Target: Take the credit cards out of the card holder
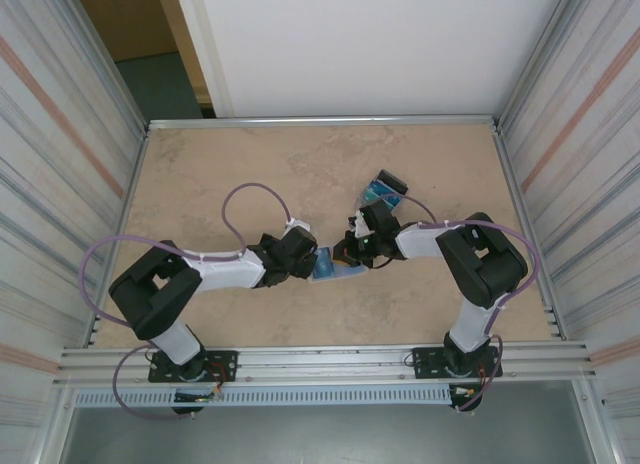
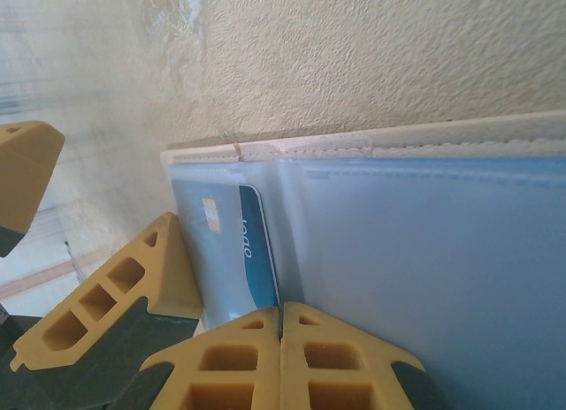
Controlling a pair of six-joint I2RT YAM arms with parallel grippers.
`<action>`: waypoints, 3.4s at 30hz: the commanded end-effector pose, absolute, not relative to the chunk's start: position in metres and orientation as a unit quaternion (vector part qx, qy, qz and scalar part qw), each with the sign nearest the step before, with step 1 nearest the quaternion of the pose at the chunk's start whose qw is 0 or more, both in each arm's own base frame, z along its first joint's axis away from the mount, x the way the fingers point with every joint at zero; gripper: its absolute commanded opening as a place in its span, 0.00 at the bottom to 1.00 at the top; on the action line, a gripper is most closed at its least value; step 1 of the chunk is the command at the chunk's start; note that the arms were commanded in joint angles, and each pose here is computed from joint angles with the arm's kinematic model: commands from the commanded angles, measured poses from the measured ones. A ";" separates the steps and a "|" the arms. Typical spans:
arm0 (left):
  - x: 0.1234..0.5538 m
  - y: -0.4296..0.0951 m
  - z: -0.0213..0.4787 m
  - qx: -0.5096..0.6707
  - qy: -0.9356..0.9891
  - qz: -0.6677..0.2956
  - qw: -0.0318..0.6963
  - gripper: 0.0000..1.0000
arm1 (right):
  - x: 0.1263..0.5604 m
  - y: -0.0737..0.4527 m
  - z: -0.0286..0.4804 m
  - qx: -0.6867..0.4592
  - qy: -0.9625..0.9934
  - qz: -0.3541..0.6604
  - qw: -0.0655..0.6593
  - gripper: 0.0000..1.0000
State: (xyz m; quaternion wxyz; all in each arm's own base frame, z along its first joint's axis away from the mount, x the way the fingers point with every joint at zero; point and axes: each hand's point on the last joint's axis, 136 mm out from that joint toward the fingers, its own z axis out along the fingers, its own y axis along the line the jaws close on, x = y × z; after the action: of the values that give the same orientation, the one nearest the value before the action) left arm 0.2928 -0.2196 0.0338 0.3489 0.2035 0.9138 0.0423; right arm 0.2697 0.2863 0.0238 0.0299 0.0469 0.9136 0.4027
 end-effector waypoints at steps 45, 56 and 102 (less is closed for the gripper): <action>0.309 -0.227 0.038 0.238 0.895 0.048 0.375 0.99 | 0.280 0.254 0.032 0.054 0.944 0.312 0.093 0.00; 0.309 -0.236 0.074 0.212 0.892 0.009 0.400 0.99 | 0.274 0.249 0.050 0.063 0.942 0.312 0.108 0.10; 0.296 -0.249 0.026 0.249 0.910 0.006 0.332 0.99 | 0.263 0.262 0.016 0.088 0.942 0.320 0.055 0.22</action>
State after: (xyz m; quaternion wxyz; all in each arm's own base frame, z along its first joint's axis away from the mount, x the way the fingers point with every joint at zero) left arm 0.3028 -0.2550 0.0372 0.3539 0.2429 0.9031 -0.0110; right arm 0.2706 0.2648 0.0251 0.0722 0.0797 0.9403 0.3229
